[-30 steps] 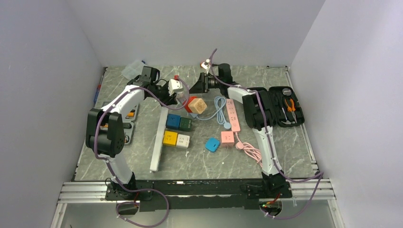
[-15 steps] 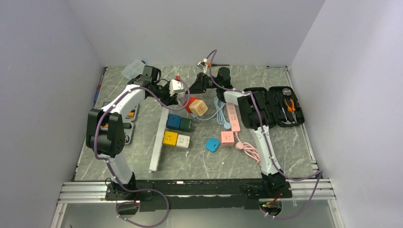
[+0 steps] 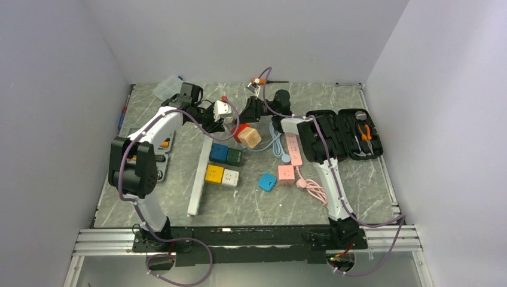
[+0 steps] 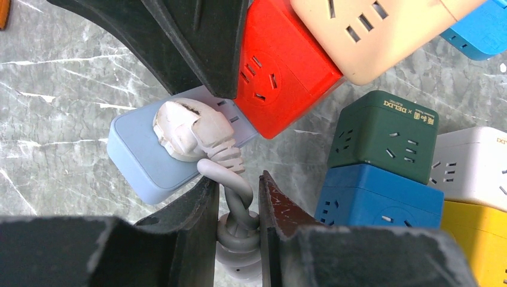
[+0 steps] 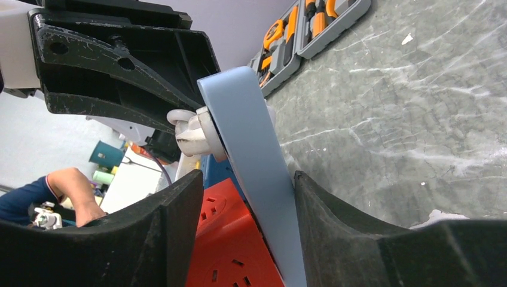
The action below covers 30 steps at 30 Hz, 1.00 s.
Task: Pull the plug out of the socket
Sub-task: Remove the plug from the socket.
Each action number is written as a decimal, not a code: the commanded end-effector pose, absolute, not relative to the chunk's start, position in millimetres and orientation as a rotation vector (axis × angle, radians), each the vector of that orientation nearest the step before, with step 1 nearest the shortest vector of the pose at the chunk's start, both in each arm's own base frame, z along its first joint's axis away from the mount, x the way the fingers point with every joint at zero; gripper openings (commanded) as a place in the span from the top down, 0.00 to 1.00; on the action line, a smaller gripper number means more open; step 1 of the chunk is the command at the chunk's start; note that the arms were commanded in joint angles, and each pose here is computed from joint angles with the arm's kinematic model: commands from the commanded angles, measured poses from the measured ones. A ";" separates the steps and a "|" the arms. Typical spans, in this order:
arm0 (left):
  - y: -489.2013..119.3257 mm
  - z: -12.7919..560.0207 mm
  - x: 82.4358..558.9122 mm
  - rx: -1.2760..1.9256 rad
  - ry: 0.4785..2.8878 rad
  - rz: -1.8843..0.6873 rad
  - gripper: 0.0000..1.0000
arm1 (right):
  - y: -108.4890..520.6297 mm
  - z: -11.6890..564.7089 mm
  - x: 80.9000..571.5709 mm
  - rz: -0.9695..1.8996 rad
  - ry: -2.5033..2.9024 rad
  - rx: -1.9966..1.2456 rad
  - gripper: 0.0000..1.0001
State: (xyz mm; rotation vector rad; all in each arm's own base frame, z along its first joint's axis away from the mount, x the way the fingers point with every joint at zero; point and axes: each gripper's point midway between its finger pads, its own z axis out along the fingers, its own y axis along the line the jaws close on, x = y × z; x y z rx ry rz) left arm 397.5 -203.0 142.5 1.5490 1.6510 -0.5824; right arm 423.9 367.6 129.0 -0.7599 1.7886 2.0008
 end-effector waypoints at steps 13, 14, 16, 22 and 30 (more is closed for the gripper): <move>-224.2 200.4 413.9 1.592 1.396 -0.513 1.00 | 363.0 180.8 388.2 1.992 1.597 -1.082 0.91; -223.5 199.1 414.5 1.600 1.400 -0.504 0.97 | 362.5 185.7 385.4 1.992 1.586 -1.088 0.94; -221.4 194.8 416.1 1.608 1.418 -0.488 0.90 | 362.0 195.1 382.4 1.986 1.567 -1.088 1.00; -216.6 183.3 418.9 1.613 1.464 -0.465 0.68 | 364.0 193.7 387.5 1.911 1.672 -0.951 1.00; -219.5 180.1 422.5 1.569 1.485 -0.486 0.70 | 366.5 148.0 418.8 1.315 1.971 -0.973 1.00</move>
